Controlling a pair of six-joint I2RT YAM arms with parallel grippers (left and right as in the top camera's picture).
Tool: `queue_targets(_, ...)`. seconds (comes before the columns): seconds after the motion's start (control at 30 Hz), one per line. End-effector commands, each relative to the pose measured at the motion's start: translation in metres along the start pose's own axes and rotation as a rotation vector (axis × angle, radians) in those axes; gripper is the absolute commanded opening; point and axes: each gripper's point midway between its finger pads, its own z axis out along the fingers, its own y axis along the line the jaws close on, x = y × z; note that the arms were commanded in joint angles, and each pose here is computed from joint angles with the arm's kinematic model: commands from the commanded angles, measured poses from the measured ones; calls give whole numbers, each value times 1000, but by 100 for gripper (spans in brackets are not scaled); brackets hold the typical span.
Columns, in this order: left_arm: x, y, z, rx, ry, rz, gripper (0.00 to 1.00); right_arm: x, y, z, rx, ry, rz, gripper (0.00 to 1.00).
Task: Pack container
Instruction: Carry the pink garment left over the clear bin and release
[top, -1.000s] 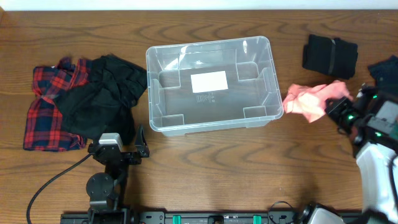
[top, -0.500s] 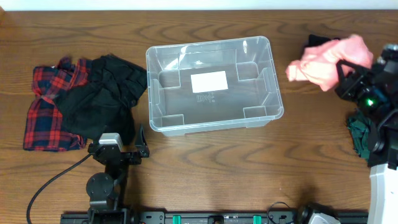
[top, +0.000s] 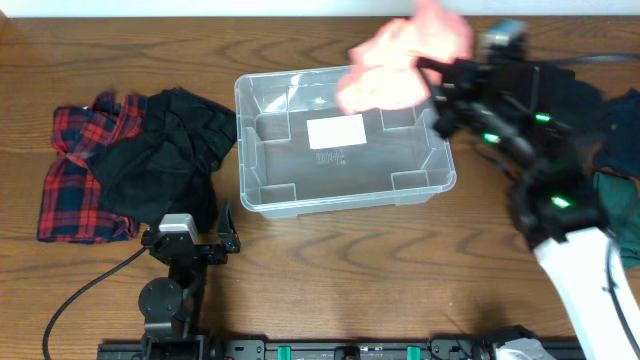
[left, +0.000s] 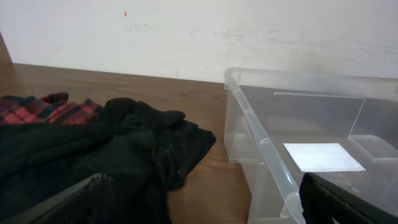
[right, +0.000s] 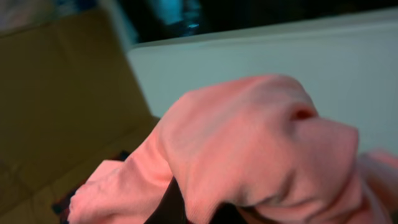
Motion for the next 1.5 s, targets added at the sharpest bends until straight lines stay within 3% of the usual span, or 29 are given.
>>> queue_targets(0.0, 16, 1, 1, 1, 50, 13, 98, 15, 14, 37, -35, 9, -89, 1)
queue_targets(0.37, 16, 1, 1, 1, 49, 13, 98, 115, 15, 137, -116, 68, -123, 1)
queue_targets(0.73, 16, 1, 1, 1, 49, 13, 98, 197, -7, 167, -117, 183, -53, 1)
queue_targets(1.33, 16, 1, 1, 1, 49, 13, 98, 227, 58, 160, -398, 266, -52, 1)
queue_targets(1.37, 16, 1, 1, 1, 50, 13, 98, 229, 55, 160, -387, 275, -46, 5)
queue_targets(1.4, 16, 1, 1, 1, 49, 13, 98, 231, 53, 160, -373, 284, -42, 19)
queue_targets(1.47, 16, 1, 1, 1, 50, 13, 98, 236, 48, 161, -345, 305, -33, 69)
